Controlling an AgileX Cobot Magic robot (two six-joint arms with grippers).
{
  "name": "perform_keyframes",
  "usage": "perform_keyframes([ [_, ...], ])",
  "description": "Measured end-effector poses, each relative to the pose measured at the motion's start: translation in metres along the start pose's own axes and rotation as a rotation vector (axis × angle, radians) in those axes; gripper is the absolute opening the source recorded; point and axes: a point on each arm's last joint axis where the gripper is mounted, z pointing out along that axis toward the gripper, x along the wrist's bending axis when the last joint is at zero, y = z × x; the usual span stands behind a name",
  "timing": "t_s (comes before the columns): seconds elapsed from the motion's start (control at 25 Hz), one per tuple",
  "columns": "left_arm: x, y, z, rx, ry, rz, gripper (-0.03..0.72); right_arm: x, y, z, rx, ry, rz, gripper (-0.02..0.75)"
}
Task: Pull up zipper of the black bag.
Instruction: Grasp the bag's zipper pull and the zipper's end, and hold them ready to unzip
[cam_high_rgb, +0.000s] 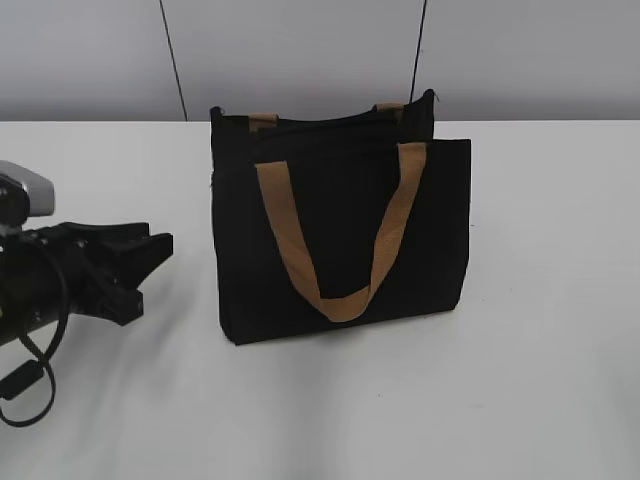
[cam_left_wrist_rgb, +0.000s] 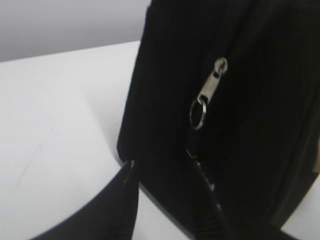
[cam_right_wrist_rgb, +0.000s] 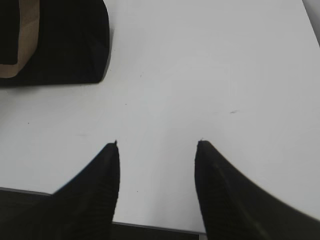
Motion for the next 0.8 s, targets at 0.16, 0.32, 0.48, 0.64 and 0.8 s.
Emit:
perform_keyframes([
  [0.16,-0.006,-0.019,0.011,0.044,-0.089,-0.001,0.295,0.000,0.000,0.000,0.000,0.000,0.000,0.383],
  [0.32,-0.008,-0.024,0.027,0.046,-0.162,0.001,0.402,0.000,0.000,0.000,0.000,0.000,0.000,0.383],
  [0.48,-0.005,-0.025,0.040,0.038,-0.172,0.002,0.430,0.000,0.000,0.000,0.000,0.000,0.000,0.383],
  [0.64,0.000,-0.024,0.053,0.021,-0.173,0.010,0.430,0.000,0.000,0.000,0.000,0.000,0.000,0.383],
  [0.8,0.002,-0.025,0.065,0.015,-0.188,0.022,0.410,0.000,0.000,0.000,0.000,0.000,0.000,0.383],
])
